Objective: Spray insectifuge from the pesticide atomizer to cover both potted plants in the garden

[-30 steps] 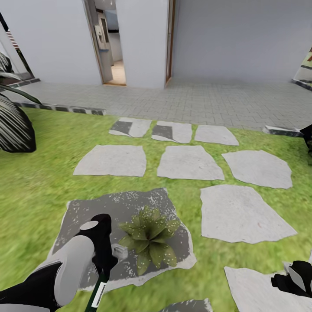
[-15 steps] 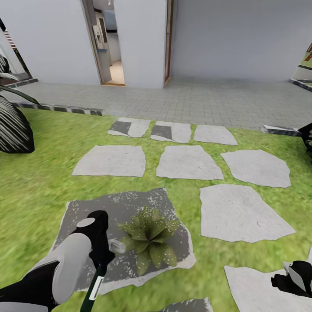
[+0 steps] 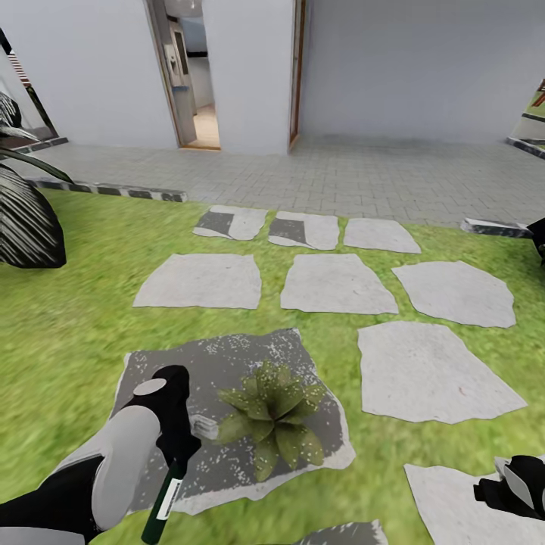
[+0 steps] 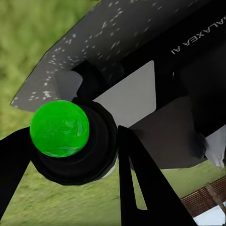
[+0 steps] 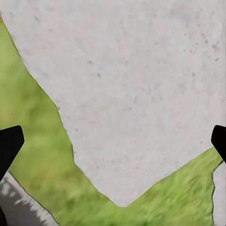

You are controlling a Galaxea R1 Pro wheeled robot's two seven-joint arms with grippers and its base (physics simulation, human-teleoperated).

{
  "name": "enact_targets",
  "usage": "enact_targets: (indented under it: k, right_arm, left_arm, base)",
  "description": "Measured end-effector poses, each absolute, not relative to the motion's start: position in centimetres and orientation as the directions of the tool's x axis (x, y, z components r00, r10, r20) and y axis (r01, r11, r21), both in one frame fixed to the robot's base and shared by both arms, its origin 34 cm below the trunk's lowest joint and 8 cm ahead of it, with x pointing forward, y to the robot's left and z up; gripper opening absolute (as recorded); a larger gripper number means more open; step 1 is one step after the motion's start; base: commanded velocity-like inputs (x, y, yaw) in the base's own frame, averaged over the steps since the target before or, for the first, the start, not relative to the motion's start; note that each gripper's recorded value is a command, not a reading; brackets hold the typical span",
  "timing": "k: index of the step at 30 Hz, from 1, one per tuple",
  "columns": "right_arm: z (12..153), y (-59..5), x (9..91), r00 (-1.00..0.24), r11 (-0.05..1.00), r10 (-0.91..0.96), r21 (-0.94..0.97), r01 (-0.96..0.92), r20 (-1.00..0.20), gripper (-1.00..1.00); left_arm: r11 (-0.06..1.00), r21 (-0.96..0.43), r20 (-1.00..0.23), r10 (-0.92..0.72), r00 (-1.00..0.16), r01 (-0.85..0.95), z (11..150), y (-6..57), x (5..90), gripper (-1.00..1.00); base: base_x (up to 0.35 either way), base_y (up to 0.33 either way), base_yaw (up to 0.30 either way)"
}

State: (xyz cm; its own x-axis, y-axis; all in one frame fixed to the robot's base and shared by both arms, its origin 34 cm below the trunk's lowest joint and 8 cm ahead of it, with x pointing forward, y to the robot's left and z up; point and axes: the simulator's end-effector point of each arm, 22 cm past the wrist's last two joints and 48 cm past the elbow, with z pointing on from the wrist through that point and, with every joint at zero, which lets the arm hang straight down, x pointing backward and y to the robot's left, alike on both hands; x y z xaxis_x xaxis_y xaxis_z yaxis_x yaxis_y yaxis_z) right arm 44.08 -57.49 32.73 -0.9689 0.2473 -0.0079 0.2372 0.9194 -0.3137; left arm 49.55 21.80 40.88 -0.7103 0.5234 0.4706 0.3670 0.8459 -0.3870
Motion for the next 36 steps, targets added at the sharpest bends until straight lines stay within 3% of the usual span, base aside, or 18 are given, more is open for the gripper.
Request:
enact_targets:
  k: [8,21,36]
  right_arm:
    - [32.56,-57.51,43.91,-0.969,0.919,0.247,-0.315,0.236,-0.003,1.0]
    - [32.47,-57.5,43.82,-0.969,0.919,0.247,-0.316,0.235,0.0,1.0]
    - [32.46,-57.49,43.83,-0.969,0.919,0.247,-0.316,0.235,0.0,1.0]
  left_arm:
    - [0.846,-0.389,0.474,0.524,-0.708,0.365,40.69,21.78,49.44,-1.0]
    - [0.845,-0.391,0.476,0.524,-0.706,0.365,40.6,21.79,49.36,-1.0]
    - [0.844,-0.392,0.478,0.527,-0.703,0.366,40.57,21.69,49.26,-1.0]
  base:
    - [0.009,0.01,-0.111]
    - [0.178,0.189,-0.027]
    - [0.003,0.003,-0.188]
